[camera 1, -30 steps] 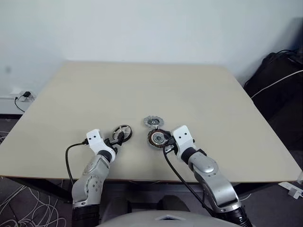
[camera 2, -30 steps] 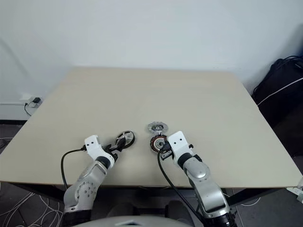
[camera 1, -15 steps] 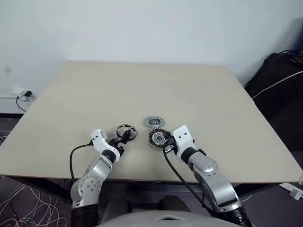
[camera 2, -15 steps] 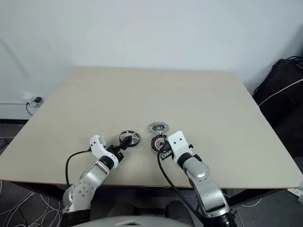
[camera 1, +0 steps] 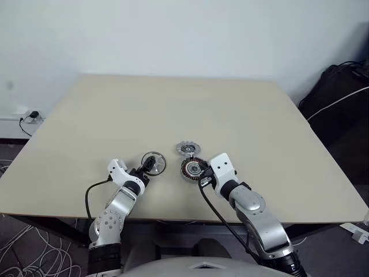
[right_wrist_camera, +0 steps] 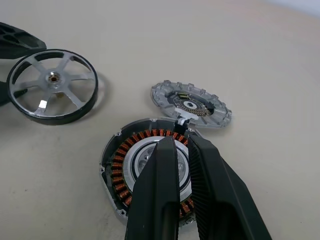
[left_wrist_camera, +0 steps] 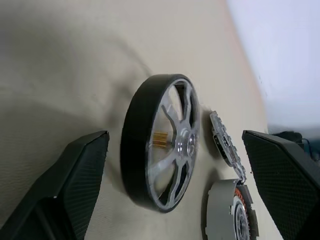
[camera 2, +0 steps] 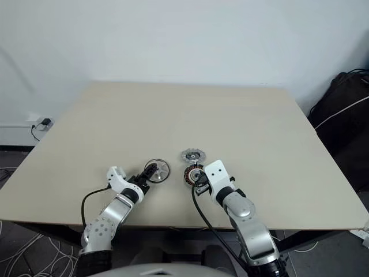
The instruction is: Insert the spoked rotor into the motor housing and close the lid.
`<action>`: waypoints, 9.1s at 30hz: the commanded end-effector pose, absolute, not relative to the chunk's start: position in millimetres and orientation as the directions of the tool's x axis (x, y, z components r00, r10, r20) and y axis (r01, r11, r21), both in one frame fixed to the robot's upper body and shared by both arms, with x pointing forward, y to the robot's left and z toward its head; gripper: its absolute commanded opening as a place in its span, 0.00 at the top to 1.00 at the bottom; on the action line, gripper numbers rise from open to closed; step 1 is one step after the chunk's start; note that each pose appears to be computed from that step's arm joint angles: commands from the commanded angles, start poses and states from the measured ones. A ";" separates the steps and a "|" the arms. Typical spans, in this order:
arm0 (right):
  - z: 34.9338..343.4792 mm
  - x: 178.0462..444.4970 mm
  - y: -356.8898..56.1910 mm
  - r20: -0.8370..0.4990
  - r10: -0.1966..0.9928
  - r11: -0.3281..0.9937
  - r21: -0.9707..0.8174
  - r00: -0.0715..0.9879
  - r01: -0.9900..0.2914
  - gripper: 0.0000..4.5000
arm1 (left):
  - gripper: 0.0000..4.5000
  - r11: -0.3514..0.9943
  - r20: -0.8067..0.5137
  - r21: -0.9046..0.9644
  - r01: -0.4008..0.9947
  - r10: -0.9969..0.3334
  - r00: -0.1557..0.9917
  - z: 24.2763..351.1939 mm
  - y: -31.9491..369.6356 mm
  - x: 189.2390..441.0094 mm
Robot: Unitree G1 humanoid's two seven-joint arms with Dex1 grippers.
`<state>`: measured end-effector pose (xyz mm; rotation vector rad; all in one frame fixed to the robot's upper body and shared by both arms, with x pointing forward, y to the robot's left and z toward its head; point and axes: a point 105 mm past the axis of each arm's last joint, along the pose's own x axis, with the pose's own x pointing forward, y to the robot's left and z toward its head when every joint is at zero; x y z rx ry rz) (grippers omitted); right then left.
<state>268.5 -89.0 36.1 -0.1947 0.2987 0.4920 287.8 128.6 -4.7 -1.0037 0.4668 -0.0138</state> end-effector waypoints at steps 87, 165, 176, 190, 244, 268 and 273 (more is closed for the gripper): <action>27.6 216.6 -141.1 -0.134 0.362 0.927 -0.048 0.922 -0.371 0.91 | 0.91 0.055 0.013 -0.995 0.089 -0.780 0.625 21.2 -38.3 282.9; 48.7 266.8 -104.4 -0.522 0.653 0.402 -0.375 0.549 -0.835 0.91 | 1.00 0.828 -0.030 -0.133 0.545 -0.553 0.833 24.0 57.0 231.9; 45.4 262.6 -107.1 -0.699 0.616 0.060 -0.417 0.362 -0.907 0.71 | 1.00 0.841 -0.053 -0.146 0.521 -0.533 0.845 17.2 66.1 233.0; 24.3 278.7 -97.9 -0.763 0.576 -0.032 -0.381 0.294 -0.924 0.71 | 1.00 0.851 -0.019 -0.130 0.509 -0.516 0.856 10.5 81.6 226.2; 35.8 276.8 -56.4 -0.711 0.491 0.811 0.162 0.503 -0.562 0.98 | 1.00 0.839 -0.013 -0.199 0.507 -0.520 0.854 8.0 67.3 215.6; 59.5 282.9 -97.9 -0.692 0.605 -0.050 -0.526 0.393 -0.849 0.47 | 1.00 0.842 -0.036 -0.199 0.501 -0.517 0.855 28.9 47.1 208.0; 52.7 273.4 -99.1 -0.733 0.606 -0.118 -0.467 0.308 -0.877 0.47 | 1.00 0.849 -0.037 -0.187 0.494 -0.508 0.860 30.0 52.6 215.7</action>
